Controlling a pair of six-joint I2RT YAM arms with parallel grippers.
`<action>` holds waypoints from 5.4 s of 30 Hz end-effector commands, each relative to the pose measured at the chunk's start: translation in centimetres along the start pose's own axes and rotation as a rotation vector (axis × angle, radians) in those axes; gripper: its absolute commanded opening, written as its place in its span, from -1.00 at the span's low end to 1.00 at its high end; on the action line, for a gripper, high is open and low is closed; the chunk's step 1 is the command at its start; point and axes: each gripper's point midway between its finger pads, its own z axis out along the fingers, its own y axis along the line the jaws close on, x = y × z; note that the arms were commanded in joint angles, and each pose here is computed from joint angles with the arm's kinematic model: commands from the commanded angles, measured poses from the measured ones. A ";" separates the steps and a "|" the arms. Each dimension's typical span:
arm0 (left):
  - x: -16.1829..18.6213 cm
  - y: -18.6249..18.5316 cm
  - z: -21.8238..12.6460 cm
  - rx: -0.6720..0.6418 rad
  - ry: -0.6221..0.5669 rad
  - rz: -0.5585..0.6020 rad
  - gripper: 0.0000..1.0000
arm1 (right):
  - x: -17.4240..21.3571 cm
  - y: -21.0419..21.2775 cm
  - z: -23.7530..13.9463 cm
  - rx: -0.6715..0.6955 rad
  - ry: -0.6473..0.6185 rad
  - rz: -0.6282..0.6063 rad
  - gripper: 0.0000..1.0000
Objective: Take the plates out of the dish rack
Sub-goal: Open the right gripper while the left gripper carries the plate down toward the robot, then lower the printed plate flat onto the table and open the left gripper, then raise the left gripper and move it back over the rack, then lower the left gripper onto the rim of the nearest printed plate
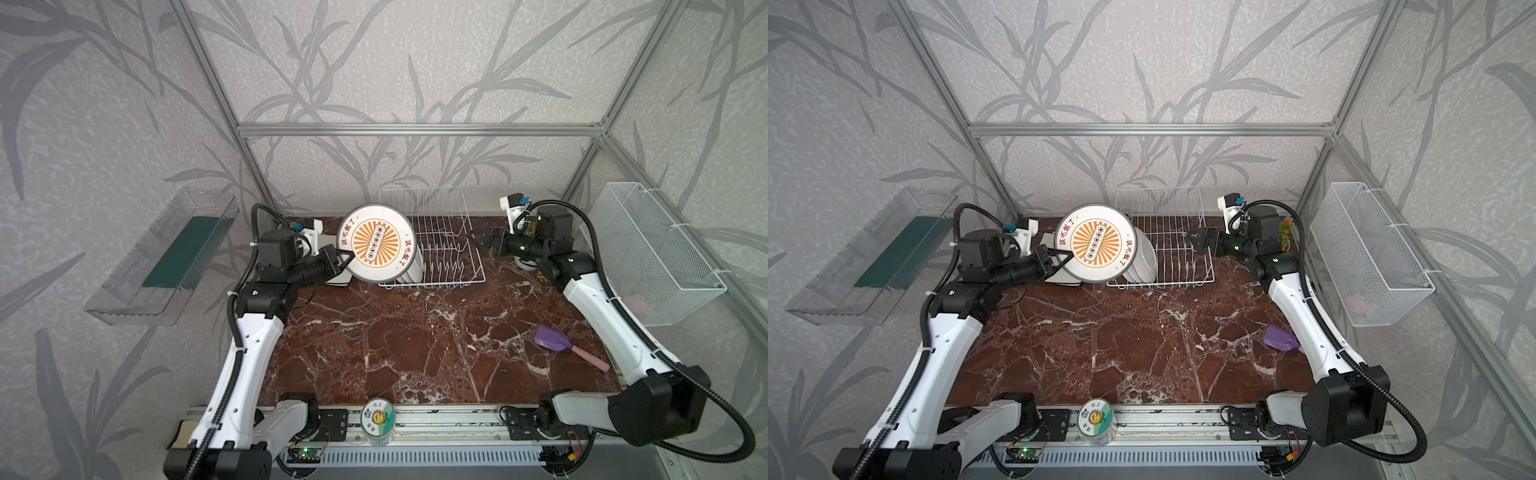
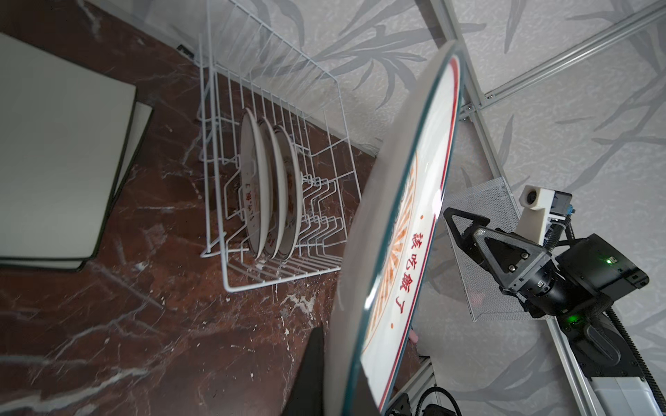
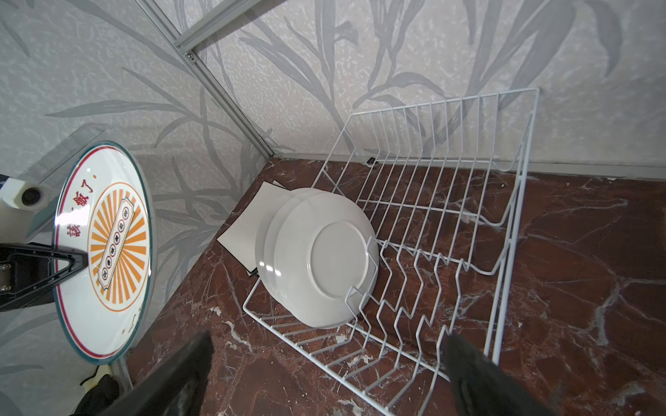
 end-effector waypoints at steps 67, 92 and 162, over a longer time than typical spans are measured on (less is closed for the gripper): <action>15.7 22.4 2.1 -0.385 0.063 -0.642 0.01 | 1.6 -0.7 -0.2 0.025 0.021 -0.016 0.98; 7.5 17.5 -3.4 -0.553 -0.078 -0.378 0.99 | 2.3 -0.2 0.4 -0.014 0.050 -0.006 0.98; -0.9 4.8 21.6 -0.171 0.373 0.051 -0.65 | 7.3 2.0 3.1 0.017 0.150 -0.237 0.98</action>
